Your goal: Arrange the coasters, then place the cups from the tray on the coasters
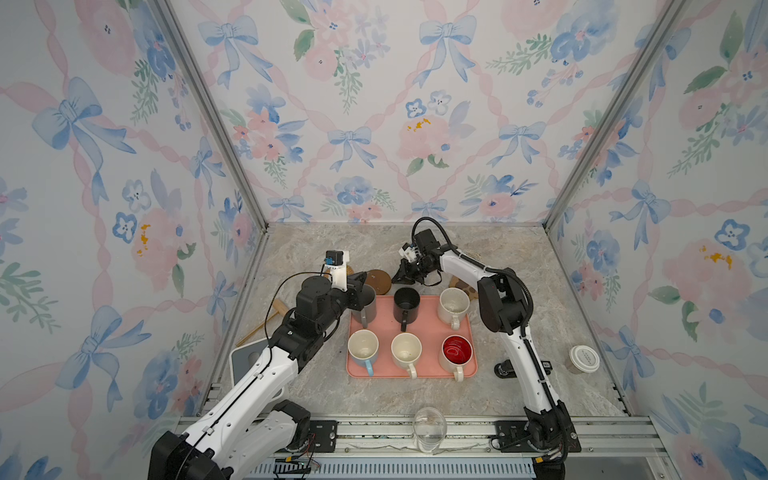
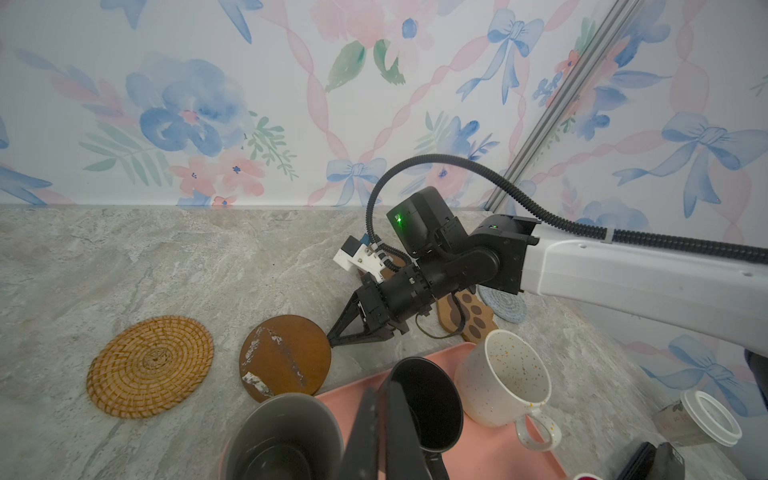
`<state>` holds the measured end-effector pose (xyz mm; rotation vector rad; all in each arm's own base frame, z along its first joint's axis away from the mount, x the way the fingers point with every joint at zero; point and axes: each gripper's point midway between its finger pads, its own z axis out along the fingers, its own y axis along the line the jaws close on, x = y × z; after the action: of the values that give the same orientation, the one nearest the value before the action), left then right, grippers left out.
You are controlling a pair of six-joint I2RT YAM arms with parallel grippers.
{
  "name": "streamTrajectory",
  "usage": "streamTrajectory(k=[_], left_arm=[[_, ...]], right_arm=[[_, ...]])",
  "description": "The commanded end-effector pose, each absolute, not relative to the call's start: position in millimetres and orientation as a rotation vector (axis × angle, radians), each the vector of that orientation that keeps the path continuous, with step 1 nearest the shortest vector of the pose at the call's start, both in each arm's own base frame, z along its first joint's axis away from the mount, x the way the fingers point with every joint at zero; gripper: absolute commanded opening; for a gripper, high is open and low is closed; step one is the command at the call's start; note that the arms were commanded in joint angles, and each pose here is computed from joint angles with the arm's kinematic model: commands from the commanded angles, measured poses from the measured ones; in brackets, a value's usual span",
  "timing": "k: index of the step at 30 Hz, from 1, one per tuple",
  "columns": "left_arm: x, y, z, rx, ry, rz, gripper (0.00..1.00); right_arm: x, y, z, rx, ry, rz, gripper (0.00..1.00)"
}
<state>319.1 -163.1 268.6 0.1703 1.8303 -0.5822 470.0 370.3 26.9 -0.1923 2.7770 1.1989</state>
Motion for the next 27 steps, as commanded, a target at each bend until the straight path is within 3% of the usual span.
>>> streamTrajectory(k=[1,14,21,27], left_arm=[[316.6,-161.8,264.3,0.159,1.839,-0.578,0.00],[332.2,-132.3,259.6,0.088,1.879,-0.370,0.00],[368.8,-89.0,273.2,-0.073,1.892,-0.340,0.00],[410.7,-75.8,250.6,-0.095,1.976,-0.310,0.00]], right_arm=[[469.3,383.8,18.4,-0.183,2.774,1.252,0.00],[492.4,368.9,61.0,-0.139,2.626,1.302,0.00],[508.8,338.4,111.0,-0.084,2.490,1.311,0.00],[506.0,309.7,147.2,-0.057,2.411,1.299,0.00]])
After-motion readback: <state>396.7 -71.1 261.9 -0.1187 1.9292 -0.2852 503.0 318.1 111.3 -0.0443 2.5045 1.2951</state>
